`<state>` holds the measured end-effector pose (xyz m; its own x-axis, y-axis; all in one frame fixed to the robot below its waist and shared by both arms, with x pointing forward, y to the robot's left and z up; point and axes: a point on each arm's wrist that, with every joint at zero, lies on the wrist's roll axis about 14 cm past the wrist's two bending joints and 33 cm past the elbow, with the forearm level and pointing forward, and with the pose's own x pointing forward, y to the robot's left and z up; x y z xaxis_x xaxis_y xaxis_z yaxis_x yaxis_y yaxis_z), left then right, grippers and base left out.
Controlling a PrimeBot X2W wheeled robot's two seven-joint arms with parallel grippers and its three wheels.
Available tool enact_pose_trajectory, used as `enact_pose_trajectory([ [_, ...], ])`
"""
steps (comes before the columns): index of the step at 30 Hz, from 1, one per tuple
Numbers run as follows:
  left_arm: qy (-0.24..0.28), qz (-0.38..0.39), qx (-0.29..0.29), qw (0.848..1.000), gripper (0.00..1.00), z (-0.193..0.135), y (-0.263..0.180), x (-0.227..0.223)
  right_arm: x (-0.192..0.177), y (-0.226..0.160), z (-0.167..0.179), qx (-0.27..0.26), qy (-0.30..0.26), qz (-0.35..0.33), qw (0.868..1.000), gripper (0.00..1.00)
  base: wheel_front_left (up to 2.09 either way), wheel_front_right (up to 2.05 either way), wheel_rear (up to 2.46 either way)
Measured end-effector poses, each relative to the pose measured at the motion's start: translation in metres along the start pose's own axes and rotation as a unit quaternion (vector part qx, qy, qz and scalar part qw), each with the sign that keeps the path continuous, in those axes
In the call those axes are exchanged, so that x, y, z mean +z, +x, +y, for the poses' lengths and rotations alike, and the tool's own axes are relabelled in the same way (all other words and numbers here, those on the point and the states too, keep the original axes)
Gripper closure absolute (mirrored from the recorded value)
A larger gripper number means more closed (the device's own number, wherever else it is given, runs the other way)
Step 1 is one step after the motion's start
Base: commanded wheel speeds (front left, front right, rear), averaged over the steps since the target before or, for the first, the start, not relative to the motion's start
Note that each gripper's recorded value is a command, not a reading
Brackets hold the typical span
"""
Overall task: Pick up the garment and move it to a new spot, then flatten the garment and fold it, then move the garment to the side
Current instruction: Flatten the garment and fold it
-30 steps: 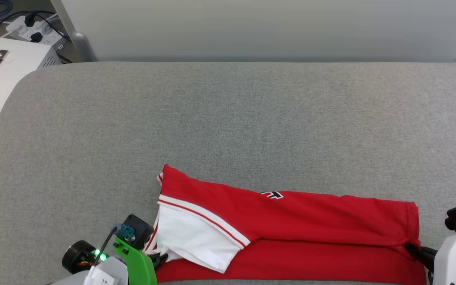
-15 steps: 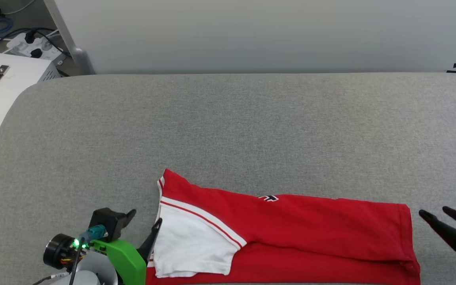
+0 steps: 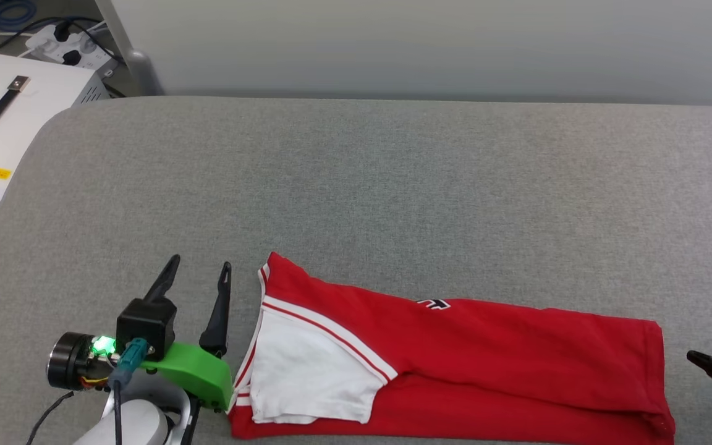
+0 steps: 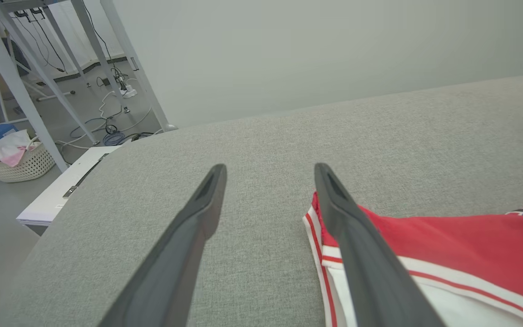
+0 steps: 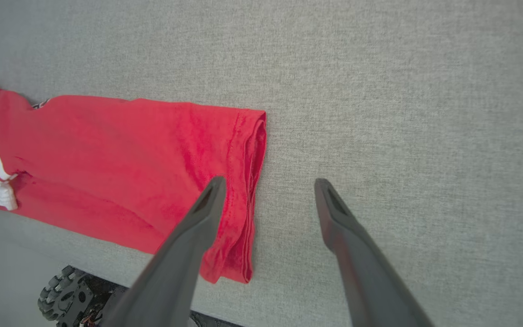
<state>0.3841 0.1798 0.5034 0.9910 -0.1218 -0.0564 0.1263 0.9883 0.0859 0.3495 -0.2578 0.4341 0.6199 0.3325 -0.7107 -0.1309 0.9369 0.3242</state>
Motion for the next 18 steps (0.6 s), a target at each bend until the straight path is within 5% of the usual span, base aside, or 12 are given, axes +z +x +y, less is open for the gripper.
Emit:
enact_pose_trajectory([
  [18, -0.005, -0.043, 0.111, 0.993, 0.0, 0.038, -0.007, -0.001, -0.04, 0.057, 0.028, 0.035, 0.024, 0.094, 0.995, 0.0, 0.0, 0.0, 0.0],
])
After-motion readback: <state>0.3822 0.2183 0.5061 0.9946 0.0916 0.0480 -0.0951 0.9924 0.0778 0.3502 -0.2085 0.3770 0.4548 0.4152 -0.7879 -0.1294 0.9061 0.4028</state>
